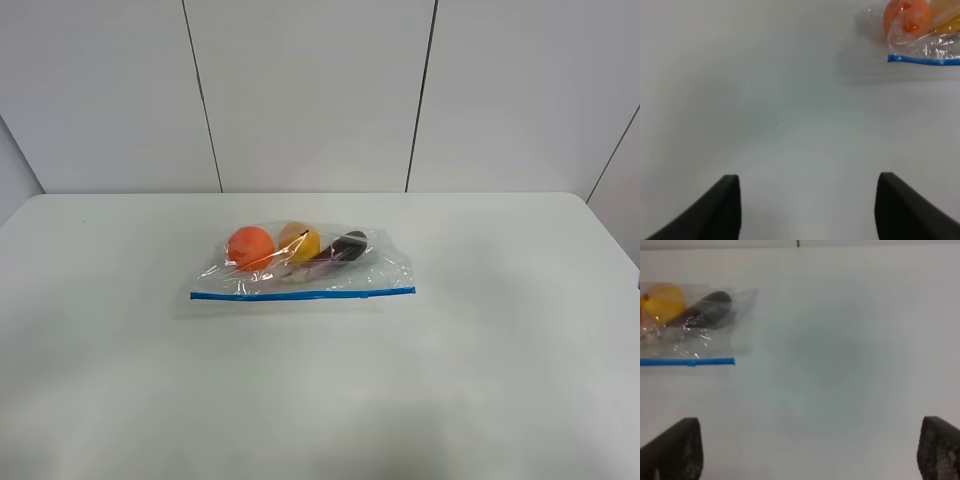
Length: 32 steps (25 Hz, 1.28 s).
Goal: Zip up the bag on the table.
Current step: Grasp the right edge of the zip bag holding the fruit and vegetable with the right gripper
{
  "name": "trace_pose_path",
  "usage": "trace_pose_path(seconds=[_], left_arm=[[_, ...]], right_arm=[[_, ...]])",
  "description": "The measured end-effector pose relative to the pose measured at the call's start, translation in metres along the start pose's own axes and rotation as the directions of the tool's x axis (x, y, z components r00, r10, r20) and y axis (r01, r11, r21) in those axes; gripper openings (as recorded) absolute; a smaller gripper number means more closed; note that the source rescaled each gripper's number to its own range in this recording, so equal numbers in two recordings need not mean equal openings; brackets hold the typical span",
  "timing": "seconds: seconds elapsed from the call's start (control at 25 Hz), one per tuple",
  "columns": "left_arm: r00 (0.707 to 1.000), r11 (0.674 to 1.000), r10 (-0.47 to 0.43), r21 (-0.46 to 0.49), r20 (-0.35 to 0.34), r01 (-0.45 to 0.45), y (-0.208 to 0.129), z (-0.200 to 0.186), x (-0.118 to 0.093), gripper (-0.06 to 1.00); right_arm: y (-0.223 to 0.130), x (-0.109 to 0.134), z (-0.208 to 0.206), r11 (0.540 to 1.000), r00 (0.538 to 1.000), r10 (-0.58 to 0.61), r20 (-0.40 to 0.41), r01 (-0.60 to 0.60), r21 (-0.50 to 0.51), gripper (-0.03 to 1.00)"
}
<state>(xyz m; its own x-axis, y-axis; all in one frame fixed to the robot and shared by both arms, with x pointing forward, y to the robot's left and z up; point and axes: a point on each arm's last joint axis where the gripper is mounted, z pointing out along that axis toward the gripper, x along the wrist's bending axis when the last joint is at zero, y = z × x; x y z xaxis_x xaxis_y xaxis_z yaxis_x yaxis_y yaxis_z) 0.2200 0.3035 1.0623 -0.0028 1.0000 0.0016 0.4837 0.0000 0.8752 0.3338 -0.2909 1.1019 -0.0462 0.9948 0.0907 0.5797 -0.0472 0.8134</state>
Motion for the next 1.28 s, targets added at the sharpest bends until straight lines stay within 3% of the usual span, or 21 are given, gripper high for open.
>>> trace_pose_path(seconds=[0.16, 0.32, 0.48, 0.68, 1.12, 1.28], left_arm=[[1.000, 1.000, 0.000, 0.000, 0.000, 0.000, 0.000, 0.000, 0.000, 0.69], [1.000, 1.000, 0.000, 0.000, 0.000, 0.000, 0.000, 0.000, 0.000, 0.69], [1.000, 1.000, 0.000, 0.000, 0.000, 0.000, 0.000, 0.000, 0.000, 0.69], [1.000, 1.000, 0.000, 0.000, 0.000, 0.000, 0.000, 0.000, 0.000, 0.69], [1.000, 1.000, 0.000, 0.000, 0.000, 0.000, 0.000, 0.000, 0.000, 0.69], [1.000, 1.000, 0.000, 0.000, 0.000, 0.000, 0.000, 0.000, 0.000, 0.69]], right_arm=[[0.033, 0.004, 0.051, 0.991, 0.996, 0.045, -0.082, -0.034, 0.129, 0.94], [0.054, 0.007, 0.117, 0.953, 0.980, 0.100, -0.175, -0.044, 0.298, 0.94], [0.055, 0.008, 0.184, 0.899, 0.956, 0.166, -0.243, -0.045, 0.435, 0.94], [0.037, 0.009, 0.255, 0.816, 0.911, 0.232, -0.341, 0.008, 0.578, 0.85], [-0.003, 0.014, 0.330, 0.785, 0.798, 0.274, -0.536, 0.137, 0.605, 0.82], [-0.019, 0.015, 0.346, 0.789, 0.770, 0.296, -0.565, 0.135, 0.599, 0.82]])
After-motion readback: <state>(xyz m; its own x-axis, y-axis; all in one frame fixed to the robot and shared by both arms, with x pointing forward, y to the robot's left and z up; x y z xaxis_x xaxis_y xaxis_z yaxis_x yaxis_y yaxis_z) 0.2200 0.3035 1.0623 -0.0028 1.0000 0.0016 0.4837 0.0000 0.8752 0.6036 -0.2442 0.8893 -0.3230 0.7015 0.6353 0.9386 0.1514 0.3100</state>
